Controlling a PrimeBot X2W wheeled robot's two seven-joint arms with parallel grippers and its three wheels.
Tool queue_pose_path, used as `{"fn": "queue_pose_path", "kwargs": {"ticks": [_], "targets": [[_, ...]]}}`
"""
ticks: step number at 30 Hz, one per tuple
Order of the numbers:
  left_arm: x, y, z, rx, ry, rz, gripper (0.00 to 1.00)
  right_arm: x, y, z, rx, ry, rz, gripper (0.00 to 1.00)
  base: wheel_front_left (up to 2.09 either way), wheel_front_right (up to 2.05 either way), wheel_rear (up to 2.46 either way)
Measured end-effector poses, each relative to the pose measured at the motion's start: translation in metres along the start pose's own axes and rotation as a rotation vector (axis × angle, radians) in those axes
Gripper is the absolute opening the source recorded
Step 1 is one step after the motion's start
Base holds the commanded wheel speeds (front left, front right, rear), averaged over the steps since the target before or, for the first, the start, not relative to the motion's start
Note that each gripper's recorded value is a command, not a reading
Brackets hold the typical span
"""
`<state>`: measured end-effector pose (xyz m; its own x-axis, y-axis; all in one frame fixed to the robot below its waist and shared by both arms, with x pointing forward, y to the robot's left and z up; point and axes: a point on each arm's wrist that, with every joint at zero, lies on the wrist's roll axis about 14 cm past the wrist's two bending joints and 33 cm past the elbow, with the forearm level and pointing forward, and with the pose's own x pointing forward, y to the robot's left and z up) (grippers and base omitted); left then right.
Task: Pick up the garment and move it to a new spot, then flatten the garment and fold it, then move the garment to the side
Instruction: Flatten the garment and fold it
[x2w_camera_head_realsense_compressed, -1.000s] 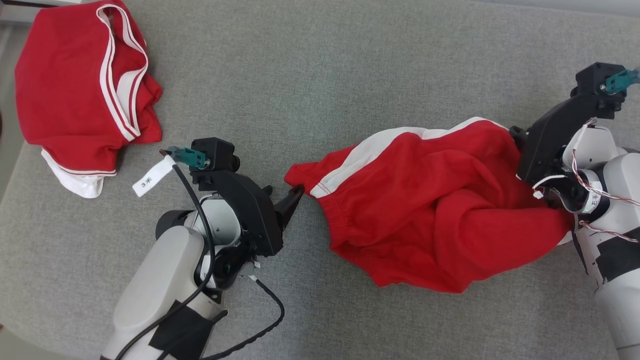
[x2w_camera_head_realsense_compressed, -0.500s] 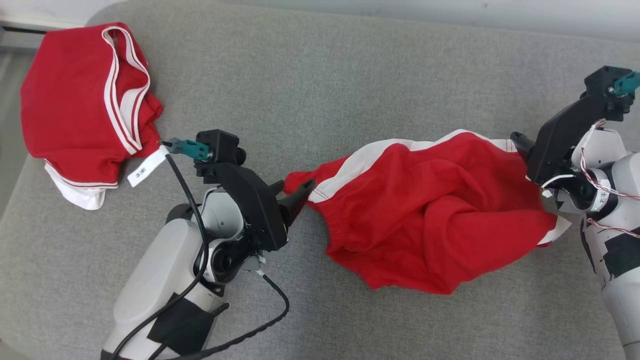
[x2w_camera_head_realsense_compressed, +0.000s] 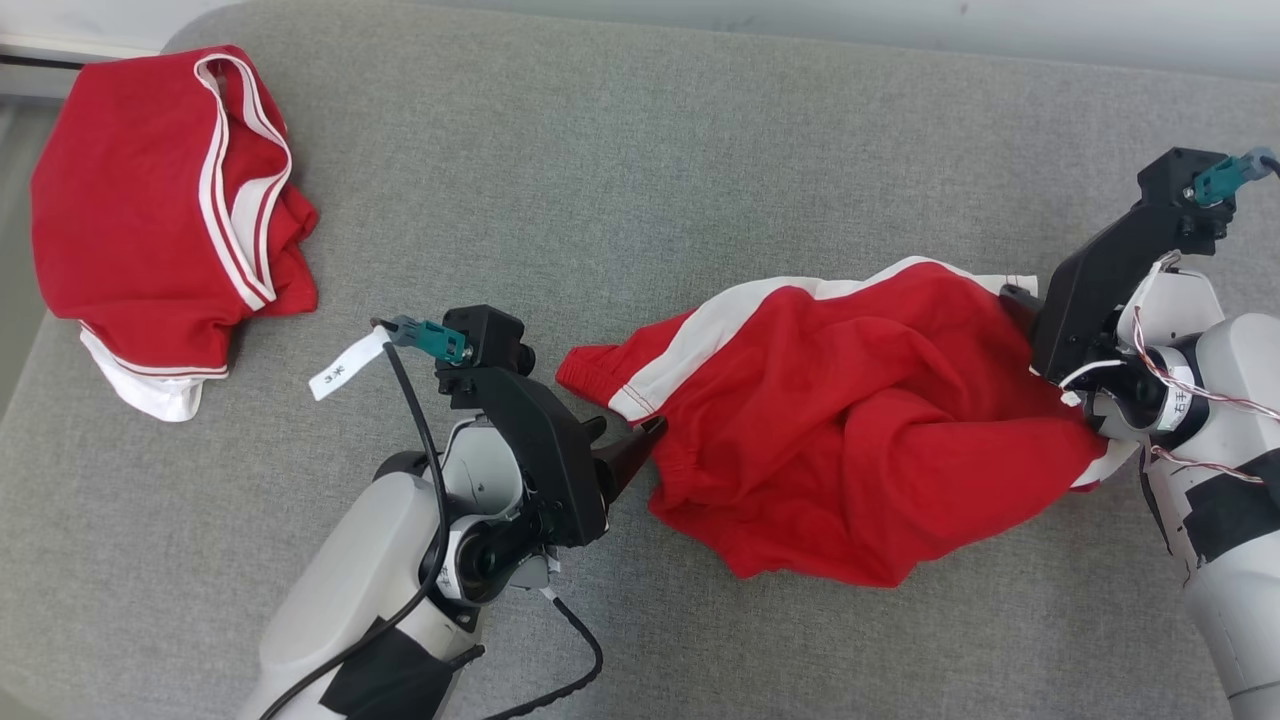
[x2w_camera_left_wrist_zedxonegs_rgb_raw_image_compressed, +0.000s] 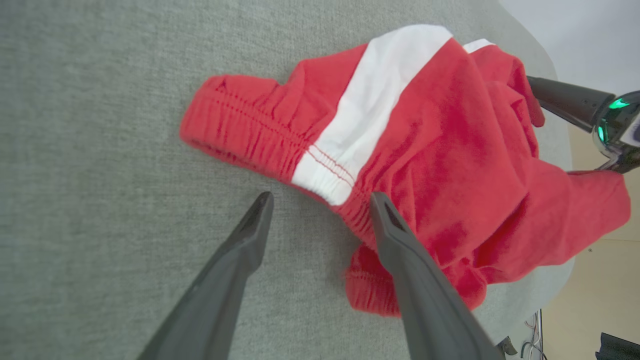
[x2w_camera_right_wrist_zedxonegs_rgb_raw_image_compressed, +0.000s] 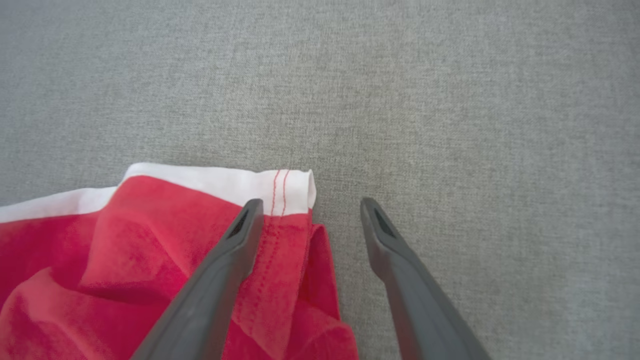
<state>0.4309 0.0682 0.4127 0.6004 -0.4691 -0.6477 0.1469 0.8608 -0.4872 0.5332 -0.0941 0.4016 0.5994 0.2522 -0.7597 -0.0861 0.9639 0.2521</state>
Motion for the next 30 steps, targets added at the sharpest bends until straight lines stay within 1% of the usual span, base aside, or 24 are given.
{"fn": "queue_pose_path", "kwargs": {"ticks": [2,4,5,6,7,8,9,10,11,12,13,14,15,16,17,18,19,25,30], "targets": [[0.001,-0.001,-0.002,-0.004,0.007,0.0,1.0,0.001,-0.002,-0.002,0.001,0.009,-0.006,1.0,0.0,0.0,0.0],[0.002,-0.001,-0.003,-0.019,0.01,-0.003,0.98,0.002,-0.003,-0.003,0.005,0.012,-0.007,0.87,0.0,0.0,0.0],[0.002,-0.001,-0.002,-0.026,0.005,-0.003,0.89,0.003,-0.003,-0.003,0.011,0.012,-0.008,0.84,0.0,0.0,0.0],[0.002,-0.001,0.0,-0.029,-0.001,0.0,0.65,0.003,-0.004,-0.003,0.016,0.012,-0.008,0.81,0.0,0.0,0.0],[0.002,0.0,0.003,-0.028,-0.01,0.001,0.63,0.003,-0.005,-0.002,0.022,0.011,-0.009,0.8,0.0,0.0,0.0],[0.002,0.0,0.007,-0.027,-0.022,0.006,0.67,0.004,-0.005,-0.003,0.025,0.012,-0.009,0.81,0.0,0.0,0.0],[0.002,-0.001,0.011,-0.025,-0.033,0.005,0.77,0.005,-0.005,-0.003,0.029,0.015,-0.009,0.87,0.0,0.0,0.0],[0.002,-0.001,0.013,-0.025,-0.037,0.003,0.82,0.005,-0.005,-0.004,0.032,0.016,-0.007,0.87,0.0,0.0,0.0],[0.002,-0.001,0.015,-0.023,-0.043,0.002,0.84,0.006,-0.004,-0.004,0.035,0.018,-0.005,0.85,0.0,0.0,0.0],[0.002,-0.001,0.017,-0.026,-0.049,0.004,0.84,0.007,-0.002,-0.004,0.042,0.02,0.001,0.81,0.0,0.0,0.0],[0.001,0.0,0.017,-0.031,-0.049,0.007,0.82,0.007,0.001,-0.005,0.051,0.021,0.011,0.68,0.0,0.0,0.0],[0.001,0.0,0.017,-0.031,-0.049,0.007,0.73,0.007,0.001,-0.005,0.051,0.021,0.011,0.49,0.0,0.0,0.0],[0.001,0.0,0.017,-0.034,-0.053,0.009,0.64,0.009,0.008,-0.006,0.065,0.026,0.03,0.43,0.0,0.0,0.0],[0.001,0.0,0.017,-0.034,-0.053,0.009,0.49,0.009,0.008,-0.006,0.065,0.026,0.03,0.38,0.0,0.0,0.0],[0.001,0.001,0.016,-0.037,-0.052,0.009,0.24,0.01,0.011,-0.007,0.066,0.03,0.036,0.26,0.0,0.0,0.0],[0.001,0.002,0.017,-0.038,-0.055,0.011,0.05,0.01,0.013,-0.008,0.067,0.036,0.04,0.07,0.0,0.0,0.0],[0.001,0.002,0.017,-0.037,-0.057,0.014,0.0,0.011,0.014,-0.008,0.067,0.038,0.042,0.0,0.0,0.0,0.0],[-0.002,0.002,0.034,-0.033,-0.122,0.016,0.0,0.01,0.014,0.001,0.071,0.007,0.042,0.0,0.0,0.0,0.0],[-0.01,-0.001,0.064,-0.028,-0.243,0.016,0.0,-0.002,0.015,0.036,0.103,-0.118,0.05,0.0,0.0,0.0,0.0]]}}
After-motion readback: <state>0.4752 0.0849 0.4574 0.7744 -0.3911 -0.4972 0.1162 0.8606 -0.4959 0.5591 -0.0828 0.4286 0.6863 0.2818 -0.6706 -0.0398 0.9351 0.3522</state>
